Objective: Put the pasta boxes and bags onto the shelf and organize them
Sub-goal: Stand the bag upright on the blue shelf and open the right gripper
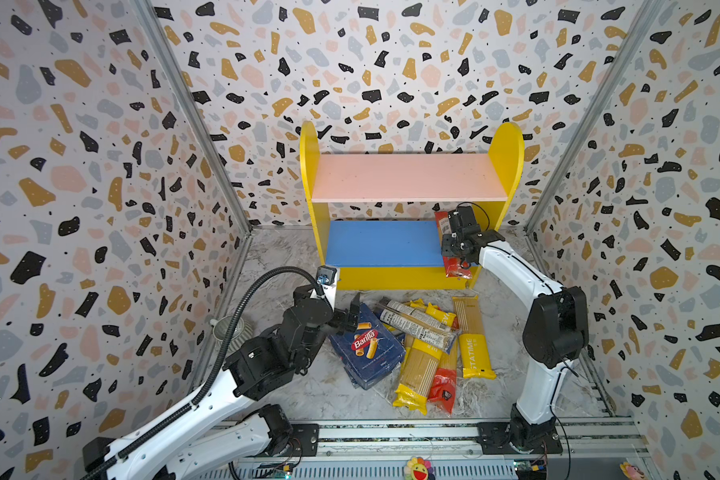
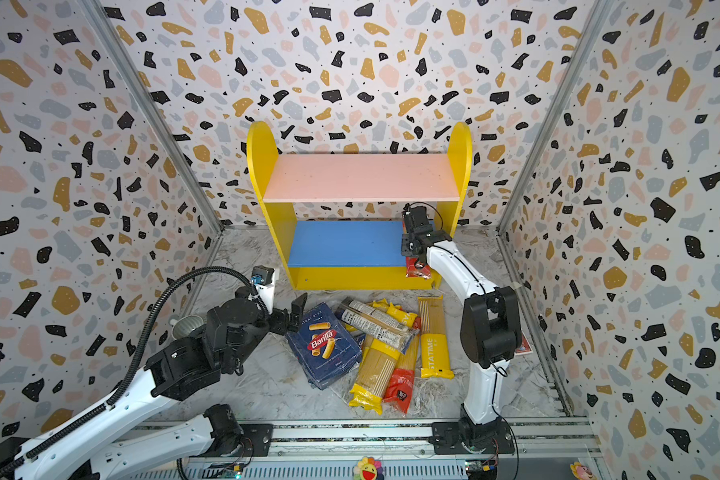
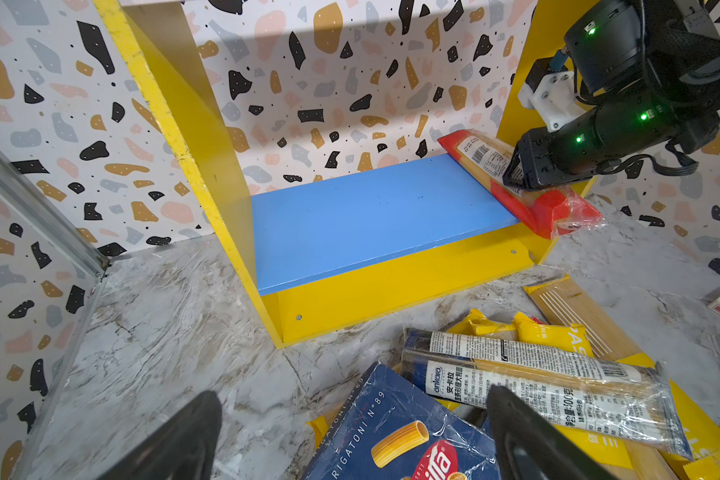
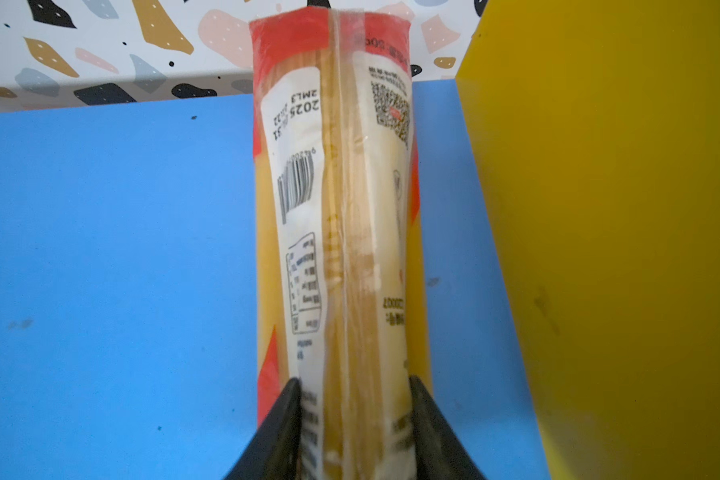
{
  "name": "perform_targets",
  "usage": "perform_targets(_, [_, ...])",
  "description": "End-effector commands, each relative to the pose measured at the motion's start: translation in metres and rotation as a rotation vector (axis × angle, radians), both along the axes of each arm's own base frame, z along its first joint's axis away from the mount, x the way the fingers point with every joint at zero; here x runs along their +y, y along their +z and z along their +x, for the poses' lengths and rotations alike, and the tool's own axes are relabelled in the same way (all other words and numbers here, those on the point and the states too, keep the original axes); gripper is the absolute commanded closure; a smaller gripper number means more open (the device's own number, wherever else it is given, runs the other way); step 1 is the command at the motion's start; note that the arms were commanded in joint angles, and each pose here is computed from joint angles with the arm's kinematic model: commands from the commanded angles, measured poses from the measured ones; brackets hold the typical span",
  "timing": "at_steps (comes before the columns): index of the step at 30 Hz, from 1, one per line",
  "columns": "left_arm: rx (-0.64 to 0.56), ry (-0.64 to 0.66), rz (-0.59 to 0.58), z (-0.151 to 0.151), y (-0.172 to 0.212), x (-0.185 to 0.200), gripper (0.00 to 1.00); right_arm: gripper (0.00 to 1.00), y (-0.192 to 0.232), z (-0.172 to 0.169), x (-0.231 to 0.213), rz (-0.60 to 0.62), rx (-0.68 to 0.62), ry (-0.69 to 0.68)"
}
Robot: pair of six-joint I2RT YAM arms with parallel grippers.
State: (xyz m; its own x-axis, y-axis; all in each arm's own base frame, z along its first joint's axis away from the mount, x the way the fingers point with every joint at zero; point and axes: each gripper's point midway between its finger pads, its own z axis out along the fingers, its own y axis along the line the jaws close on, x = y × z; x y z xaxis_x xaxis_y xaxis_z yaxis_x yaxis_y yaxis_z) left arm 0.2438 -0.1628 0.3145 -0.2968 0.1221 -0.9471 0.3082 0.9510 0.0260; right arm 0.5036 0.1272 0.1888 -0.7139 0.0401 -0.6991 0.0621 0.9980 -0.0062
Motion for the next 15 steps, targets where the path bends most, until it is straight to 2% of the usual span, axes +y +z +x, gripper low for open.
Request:
perform_targets(1, [-0.033, 0.013, -0.017, 0.001, 0.015, 0.002, 0.00, 0.59, -0.013, 0.003, -0.021, -0.055, 0.041, -0.041])
perform_targets(3, [-0.029, 0.015, -0.019, 0.001, 0.013, 0.002, 0.00, 0.53, -0.010, 0.001, -0.021, -0.051, 0.037, -0.030])
perform_targets(8, [-0.020, 0.018, -0.046, -0.004, 0.006, 0.007, 0.00, 0.25, 0.006, -0.021, -0.014, -0.008, -0.006, 0.005])
perform_targets(15, [0.026, 0.081, -0.061, -0.008, -0.028, 0.022, 0.00, 0.21, 0.017, -0.061, -0.004, 0.043, -0.003, 0.057])
